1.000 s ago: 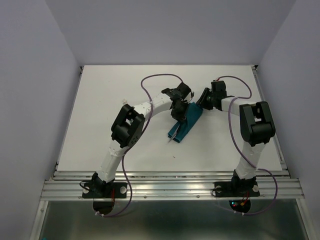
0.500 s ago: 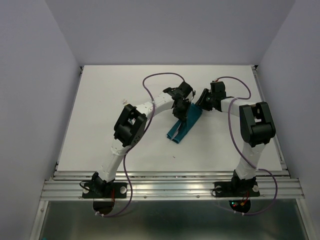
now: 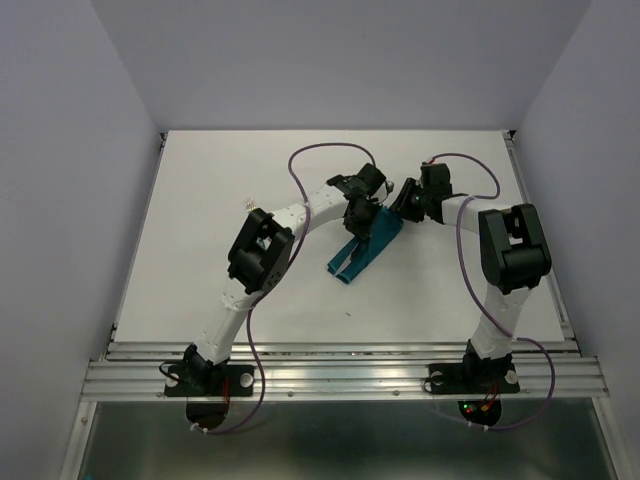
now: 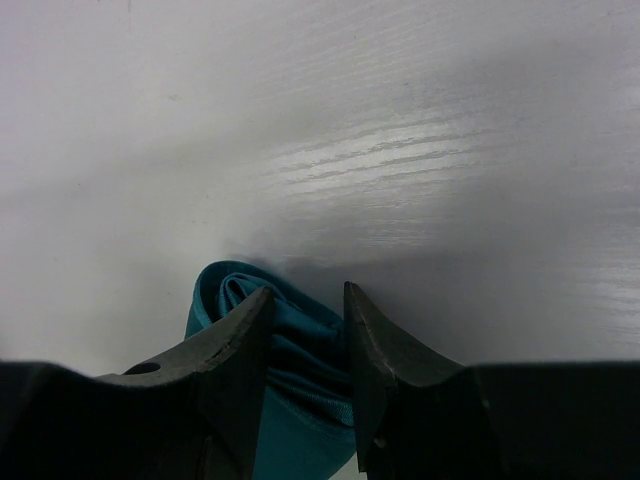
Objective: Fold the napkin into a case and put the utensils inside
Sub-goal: Stuff the knife into the folded napkin.
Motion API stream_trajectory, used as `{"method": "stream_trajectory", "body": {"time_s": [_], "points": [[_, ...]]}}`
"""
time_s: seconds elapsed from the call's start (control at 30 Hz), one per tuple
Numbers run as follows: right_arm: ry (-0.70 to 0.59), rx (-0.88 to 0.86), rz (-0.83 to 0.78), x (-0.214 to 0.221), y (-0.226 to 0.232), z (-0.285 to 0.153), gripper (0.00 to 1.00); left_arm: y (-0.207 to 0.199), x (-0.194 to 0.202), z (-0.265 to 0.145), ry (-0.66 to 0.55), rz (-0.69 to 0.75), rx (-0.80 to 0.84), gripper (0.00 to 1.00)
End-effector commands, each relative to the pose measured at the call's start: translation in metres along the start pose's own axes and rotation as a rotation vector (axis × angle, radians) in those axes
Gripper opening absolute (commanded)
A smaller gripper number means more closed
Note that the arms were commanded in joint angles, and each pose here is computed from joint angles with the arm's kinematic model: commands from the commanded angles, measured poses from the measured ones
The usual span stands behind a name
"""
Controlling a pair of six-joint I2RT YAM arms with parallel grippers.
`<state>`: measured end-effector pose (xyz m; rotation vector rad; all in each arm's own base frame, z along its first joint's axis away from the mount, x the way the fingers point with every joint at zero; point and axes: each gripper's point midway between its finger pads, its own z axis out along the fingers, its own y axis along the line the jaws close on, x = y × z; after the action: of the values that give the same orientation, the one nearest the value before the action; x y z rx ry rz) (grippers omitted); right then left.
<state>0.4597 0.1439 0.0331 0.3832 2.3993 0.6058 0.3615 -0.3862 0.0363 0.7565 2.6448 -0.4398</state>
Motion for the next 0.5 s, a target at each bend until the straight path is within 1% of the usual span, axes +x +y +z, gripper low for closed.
{"method": "stream_trajectory", "body": {"time_s": [0.0, 0.47], "points": [[0.082, 0.012, -0.033, 0.027, -0.006, -0.002, 0.40, -0.003, -0.026, -0.031, -0.085, 0.077, -0.014, 0.00], [0.086, -0.007, -0.060, 0.024, -0.001, -0.005, 0.41, -0.004, -0.028, -0.060, -0.086, 0.096, -0.030, 0.00]]}}
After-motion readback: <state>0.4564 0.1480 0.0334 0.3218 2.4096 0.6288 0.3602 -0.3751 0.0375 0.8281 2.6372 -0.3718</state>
